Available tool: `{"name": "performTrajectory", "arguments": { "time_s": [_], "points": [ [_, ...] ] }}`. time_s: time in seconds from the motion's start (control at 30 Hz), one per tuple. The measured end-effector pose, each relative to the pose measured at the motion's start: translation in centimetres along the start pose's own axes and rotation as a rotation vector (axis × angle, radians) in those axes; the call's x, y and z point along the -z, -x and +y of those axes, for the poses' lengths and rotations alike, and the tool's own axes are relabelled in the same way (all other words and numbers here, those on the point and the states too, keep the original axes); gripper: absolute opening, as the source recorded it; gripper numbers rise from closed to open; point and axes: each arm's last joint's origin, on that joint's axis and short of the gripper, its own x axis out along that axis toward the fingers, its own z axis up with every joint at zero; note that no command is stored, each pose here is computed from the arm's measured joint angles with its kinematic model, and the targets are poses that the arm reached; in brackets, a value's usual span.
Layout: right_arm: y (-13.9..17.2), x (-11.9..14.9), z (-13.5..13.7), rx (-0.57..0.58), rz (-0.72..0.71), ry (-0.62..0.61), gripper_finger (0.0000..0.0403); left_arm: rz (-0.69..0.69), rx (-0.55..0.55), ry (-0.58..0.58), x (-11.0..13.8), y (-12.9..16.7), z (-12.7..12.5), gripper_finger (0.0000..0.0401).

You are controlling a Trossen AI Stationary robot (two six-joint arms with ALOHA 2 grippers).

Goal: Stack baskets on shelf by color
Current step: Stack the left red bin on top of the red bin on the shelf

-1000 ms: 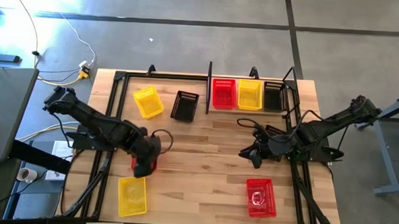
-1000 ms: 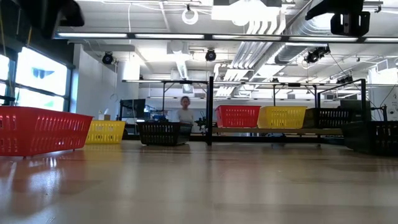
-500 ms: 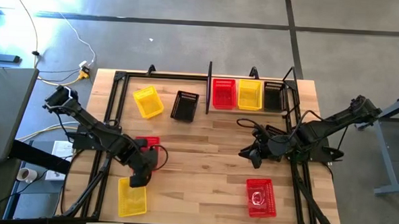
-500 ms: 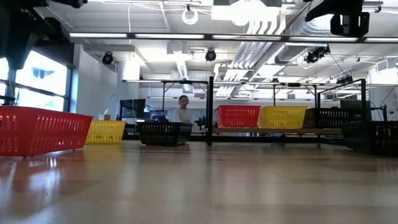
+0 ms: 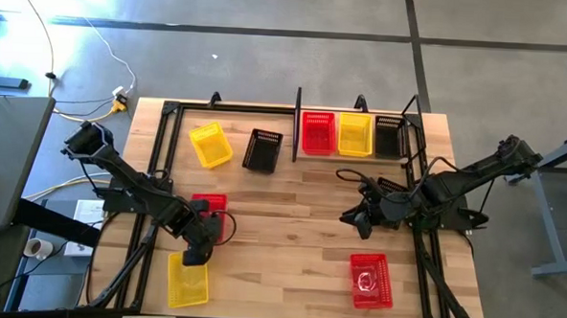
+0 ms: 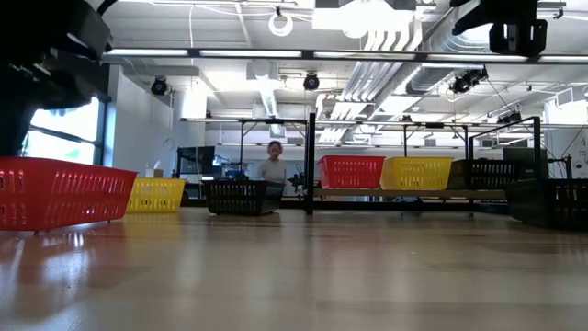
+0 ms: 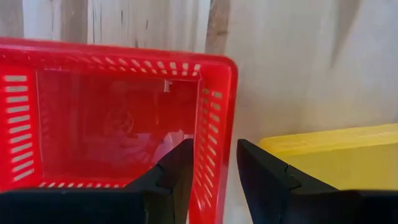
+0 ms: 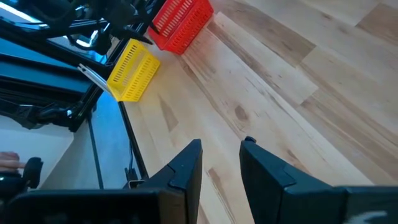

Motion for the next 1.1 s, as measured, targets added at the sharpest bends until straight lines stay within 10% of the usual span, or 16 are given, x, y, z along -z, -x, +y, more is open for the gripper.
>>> {"name": "performTrajectory", "arguments": {
  "time_s": [0.33,0.67,1.1],
  "points": [
    [0.0,0.1,-0.2,0.020,0.009,0.006,0.0094,0.017,-0.042,0.067,0.9,-1.8,0.7,0.0104],
    [0.0,0.1,-0.2,0.023,0.011,0.007,0.0094,-0.084,0.009,0.123,0.0,-1.7,0.1,0.0010],
    [0.0,0.1,-0.5,0.064,-0.024,0.015,0.0094,-0.382,0.020,0.149,-6.5,3.8,0.4,0.0003]
  ]
}}
